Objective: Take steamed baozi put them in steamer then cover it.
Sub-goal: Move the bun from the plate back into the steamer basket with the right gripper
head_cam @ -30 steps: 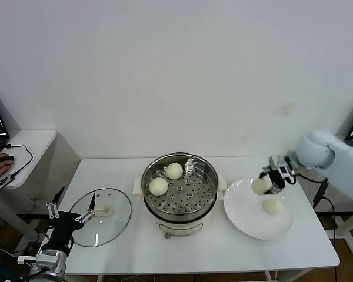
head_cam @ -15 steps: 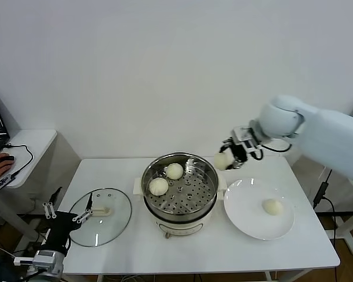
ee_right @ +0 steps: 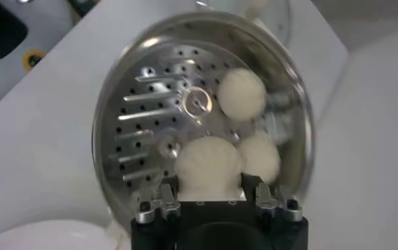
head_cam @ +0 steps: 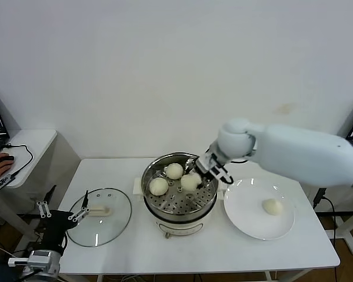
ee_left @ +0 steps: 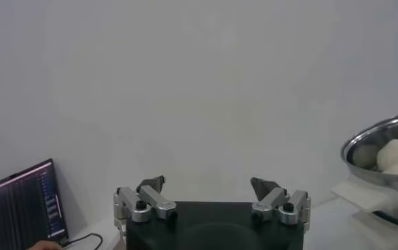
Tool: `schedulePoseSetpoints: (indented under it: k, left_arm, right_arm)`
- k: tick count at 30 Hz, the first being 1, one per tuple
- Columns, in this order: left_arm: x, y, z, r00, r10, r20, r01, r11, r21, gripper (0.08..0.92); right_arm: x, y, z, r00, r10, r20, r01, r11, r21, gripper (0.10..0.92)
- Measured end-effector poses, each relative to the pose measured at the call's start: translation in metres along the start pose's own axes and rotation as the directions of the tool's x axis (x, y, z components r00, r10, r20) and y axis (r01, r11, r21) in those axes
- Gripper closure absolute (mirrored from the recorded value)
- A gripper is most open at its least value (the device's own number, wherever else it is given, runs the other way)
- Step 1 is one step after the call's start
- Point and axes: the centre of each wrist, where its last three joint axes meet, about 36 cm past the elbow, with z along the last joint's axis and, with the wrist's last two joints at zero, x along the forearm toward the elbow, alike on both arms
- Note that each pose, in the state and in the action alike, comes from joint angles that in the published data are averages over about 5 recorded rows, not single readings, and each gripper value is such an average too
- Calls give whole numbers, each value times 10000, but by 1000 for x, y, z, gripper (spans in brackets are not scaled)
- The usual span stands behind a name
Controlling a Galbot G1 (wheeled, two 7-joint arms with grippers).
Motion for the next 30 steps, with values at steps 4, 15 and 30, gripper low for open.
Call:
schedulePoseSetpoints:
  k: [4,15,30]
  left_arm:
    - [1,1,-2,10000,-76,32,76,10000,28,177]
    - [4,3,-3,9997,-226,36,226,9997,79,177]
    - [4,3,-2,9996,-270,14,269,9996,123,177]
  right_arm:
    - [-15,-6,-10,9998,-158,129,144,9944,1043,437]
    - [-38,-20,-37,9951,-937,321,786,9444,3192,434]
    - [-47,-21,-53,9846,-1723,288,1431,8903,4322,384]
